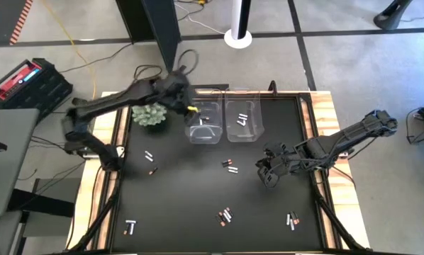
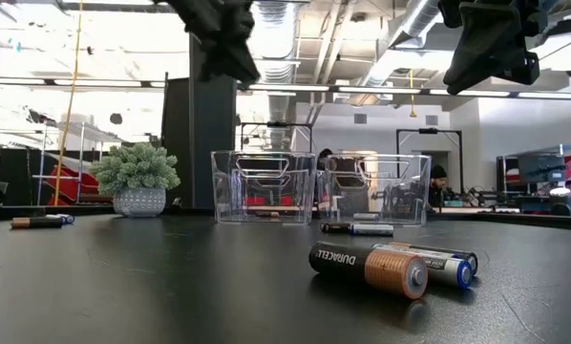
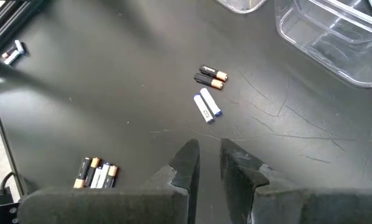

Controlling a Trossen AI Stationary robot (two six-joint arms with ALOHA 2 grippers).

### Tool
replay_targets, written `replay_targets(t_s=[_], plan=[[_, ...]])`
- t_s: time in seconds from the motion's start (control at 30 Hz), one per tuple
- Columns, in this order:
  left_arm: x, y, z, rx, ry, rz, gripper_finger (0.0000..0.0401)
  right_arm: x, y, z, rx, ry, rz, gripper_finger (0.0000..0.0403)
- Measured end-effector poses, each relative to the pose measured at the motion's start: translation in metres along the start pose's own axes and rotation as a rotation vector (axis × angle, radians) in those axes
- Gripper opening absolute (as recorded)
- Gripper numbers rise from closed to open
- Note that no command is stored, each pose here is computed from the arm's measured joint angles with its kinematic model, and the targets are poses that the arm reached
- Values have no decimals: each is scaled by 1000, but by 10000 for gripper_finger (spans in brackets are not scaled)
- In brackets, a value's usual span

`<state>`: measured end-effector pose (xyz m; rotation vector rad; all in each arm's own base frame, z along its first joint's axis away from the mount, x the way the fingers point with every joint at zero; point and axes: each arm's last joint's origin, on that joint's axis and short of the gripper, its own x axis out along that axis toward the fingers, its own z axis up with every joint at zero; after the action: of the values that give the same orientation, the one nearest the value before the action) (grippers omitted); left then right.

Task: Sort batteries
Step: Put the large black battery into the left transparent bin

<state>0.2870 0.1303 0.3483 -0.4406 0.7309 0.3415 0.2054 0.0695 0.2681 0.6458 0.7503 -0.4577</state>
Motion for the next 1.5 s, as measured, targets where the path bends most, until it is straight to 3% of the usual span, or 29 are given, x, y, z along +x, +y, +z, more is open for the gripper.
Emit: replay_targets(t_s=[0.13,0.3,0.67,0.9,1.5], plan=[[31,15,23,102,144,38,61,0,0,0,0,0,-1,82],[81,38,29,165,351,59,61,0,0,0,0,0,0,82],[169,57,1,206,572,56,61,0,0,0,14,0,1,82],[185,58,-7,156,601,77,61,0,0,0,20,-1,2,82],[188,58,-6,115,577,94,86,0,0,0,12,-1,2,82]])
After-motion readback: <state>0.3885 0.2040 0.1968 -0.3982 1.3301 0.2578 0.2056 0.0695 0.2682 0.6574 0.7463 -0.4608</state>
